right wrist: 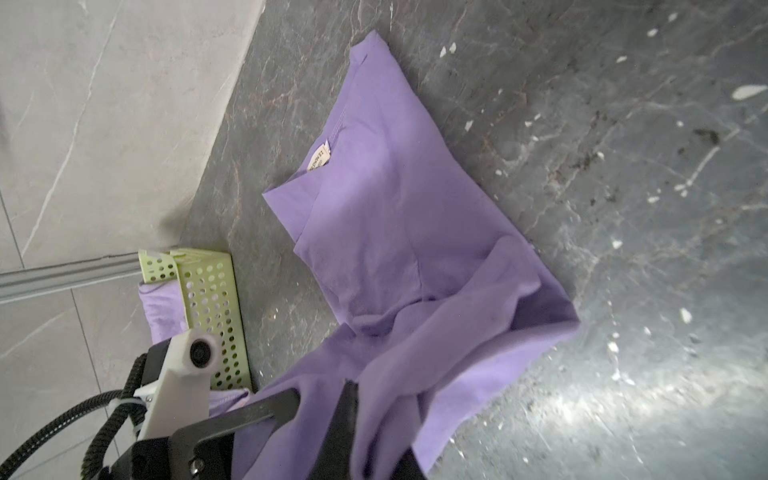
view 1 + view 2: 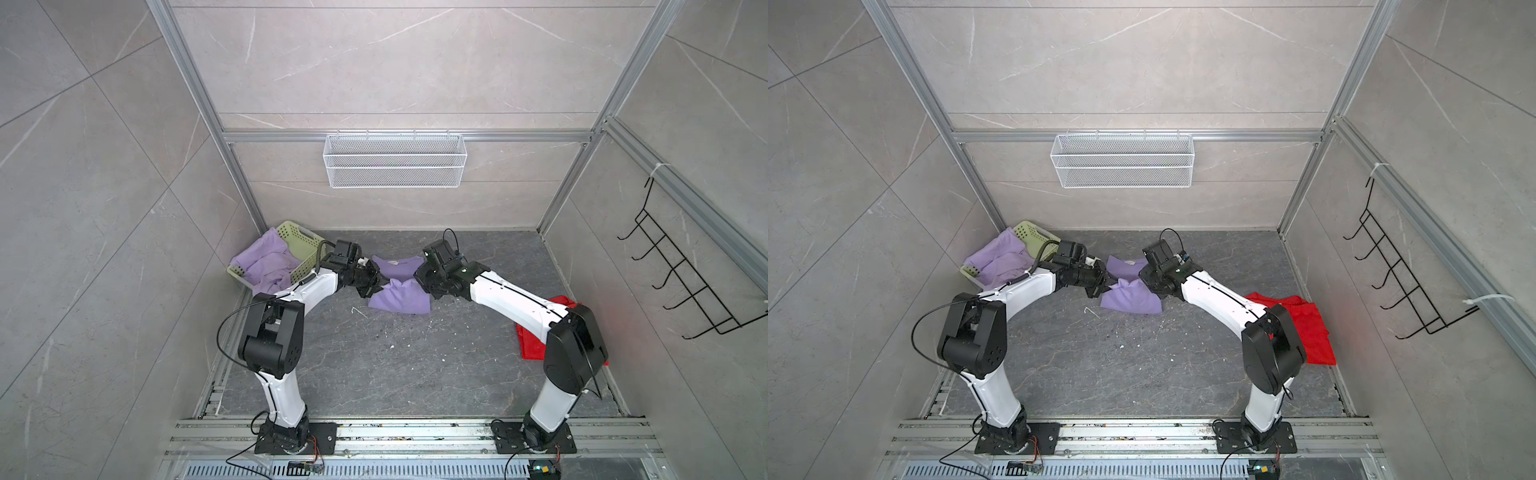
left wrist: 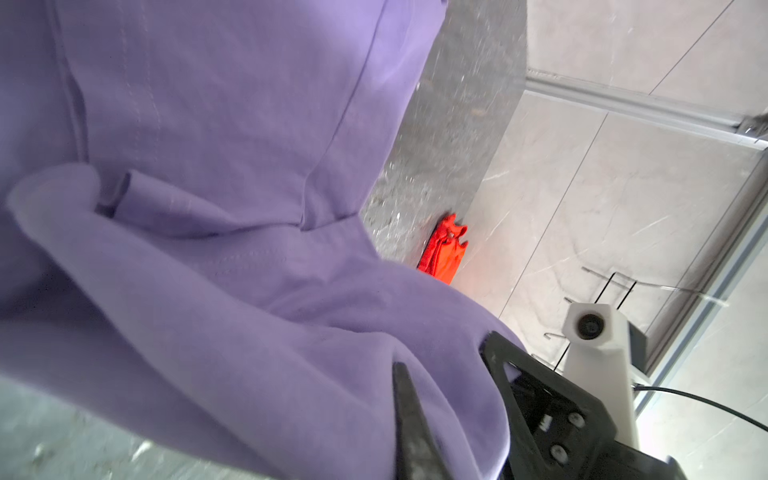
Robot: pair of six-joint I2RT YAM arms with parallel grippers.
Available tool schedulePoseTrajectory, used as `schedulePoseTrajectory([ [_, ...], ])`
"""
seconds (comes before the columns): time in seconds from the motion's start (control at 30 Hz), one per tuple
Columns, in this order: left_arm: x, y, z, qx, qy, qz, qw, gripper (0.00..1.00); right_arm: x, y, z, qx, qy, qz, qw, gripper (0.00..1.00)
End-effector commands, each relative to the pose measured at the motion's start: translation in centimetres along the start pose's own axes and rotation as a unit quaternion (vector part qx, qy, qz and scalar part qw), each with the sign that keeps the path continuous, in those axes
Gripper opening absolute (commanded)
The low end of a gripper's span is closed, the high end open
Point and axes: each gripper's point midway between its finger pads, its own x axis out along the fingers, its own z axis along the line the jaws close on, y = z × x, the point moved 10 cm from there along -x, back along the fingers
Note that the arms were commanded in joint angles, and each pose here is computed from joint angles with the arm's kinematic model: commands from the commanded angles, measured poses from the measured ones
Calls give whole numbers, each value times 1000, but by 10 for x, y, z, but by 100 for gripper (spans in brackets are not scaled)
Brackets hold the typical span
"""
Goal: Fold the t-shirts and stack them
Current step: 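Fold the lifted edge with both grippers over toward the far side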
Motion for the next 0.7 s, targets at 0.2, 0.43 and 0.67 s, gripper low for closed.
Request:
schedulePoseTrajectory([
  [0.2, 3, -67, 2, -37, 74, -22, 996, 10, 48, -36, 34, -6, -26, 5, 1000, 9],
  [0.43, -7, -58, -5, -22, 82, -22, 996, 9, 33, -30, 33, -14, -32, 33, 999, 8],
  [0.67, -29, -18, 4, -17, 72, -27, 997, 8, 1, -4, 8, -12, -34, 46, 998, 8],
])
